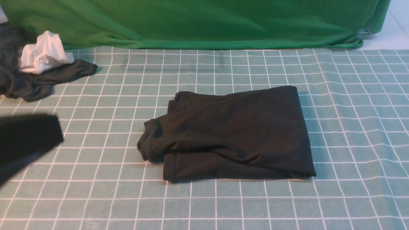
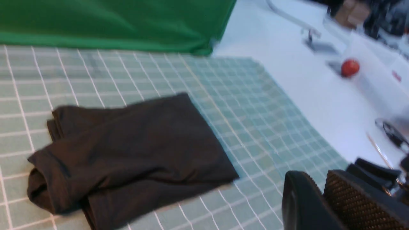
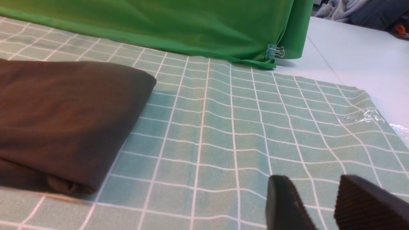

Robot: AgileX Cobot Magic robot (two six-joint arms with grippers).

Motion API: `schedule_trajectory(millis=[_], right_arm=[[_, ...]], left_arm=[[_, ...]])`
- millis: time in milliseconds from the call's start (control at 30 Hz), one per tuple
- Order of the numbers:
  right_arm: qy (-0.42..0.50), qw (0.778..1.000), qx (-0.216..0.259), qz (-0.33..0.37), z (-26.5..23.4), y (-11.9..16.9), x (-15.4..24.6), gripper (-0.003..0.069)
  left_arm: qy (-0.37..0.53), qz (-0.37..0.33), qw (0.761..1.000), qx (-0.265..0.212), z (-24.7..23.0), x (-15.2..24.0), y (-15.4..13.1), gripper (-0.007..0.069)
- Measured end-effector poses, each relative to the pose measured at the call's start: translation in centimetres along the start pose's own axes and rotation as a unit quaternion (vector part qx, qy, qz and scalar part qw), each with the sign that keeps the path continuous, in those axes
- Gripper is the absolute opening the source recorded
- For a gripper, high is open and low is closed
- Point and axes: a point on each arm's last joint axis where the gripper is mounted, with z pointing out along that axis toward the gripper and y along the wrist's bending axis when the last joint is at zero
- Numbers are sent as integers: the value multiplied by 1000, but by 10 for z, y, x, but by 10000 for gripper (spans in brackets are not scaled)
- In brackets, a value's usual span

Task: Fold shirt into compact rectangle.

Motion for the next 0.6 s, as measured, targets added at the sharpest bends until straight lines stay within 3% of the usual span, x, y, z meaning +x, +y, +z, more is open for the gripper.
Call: schedule_trajectory(millis=[100, 233, 433, 600], right_arm=[[0, 1000, 0, 0, 0, 0, 0, 237], [0, 1000, 0, 0, 0, 0, 0, 237], [0, 1000, 0, 0, 0, 0, 0, 237], [0, 1000, 0, 0, 0, 0, 0, 237]], left_arm=[[-55, 4, 998, -21, -6, 21, 9, 78], [-132, 73, 985, -89, -18, 35, 22, 79], [-132, 158, 966, -158, -26, 39, 31, 85], [-122, 188, 957, -186, -27, 39, 35, 88]])
